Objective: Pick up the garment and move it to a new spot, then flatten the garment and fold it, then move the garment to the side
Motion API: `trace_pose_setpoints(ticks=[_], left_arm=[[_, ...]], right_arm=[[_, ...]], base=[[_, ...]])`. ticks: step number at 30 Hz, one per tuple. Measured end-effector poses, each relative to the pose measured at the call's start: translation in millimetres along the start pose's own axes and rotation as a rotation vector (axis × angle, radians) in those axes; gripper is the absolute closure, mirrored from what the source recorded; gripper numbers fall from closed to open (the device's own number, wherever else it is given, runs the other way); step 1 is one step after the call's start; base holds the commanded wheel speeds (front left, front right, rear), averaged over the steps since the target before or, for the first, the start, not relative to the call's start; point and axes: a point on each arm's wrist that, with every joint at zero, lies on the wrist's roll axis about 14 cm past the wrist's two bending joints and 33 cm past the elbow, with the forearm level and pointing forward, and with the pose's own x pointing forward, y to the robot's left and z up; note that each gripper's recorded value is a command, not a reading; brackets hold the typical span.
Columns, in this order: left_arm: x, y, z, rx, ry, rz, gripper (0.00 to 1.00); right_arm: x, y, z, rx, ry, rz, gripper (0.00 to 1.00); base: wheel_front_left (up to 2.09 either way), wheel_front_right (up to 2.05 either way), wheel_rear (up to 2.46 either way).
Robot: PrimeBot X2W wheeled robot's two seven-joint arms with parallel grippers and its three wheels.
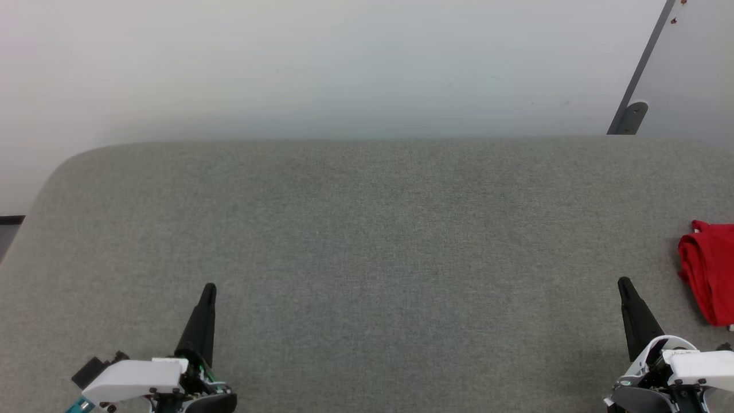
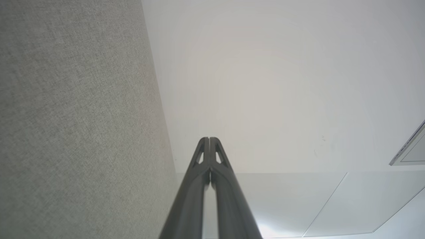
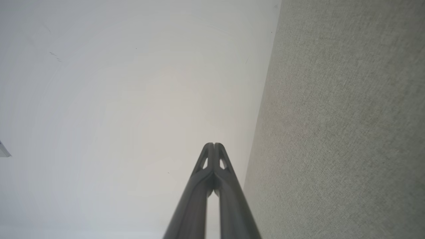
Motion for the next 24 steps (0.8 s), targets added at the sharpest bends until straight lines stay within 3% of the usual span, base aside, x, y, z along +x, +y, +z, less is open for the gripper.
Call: trace_pose_setpoints(ticks=[24], left_arm=[[0.0,0.1,-0.3,0.001,0.002,0.000,1.00]], right_arm=[[0.0,0.0,-0.1,0.000,0.000,0.000,1.00]], base=[[0.00,0.00,0.00]])
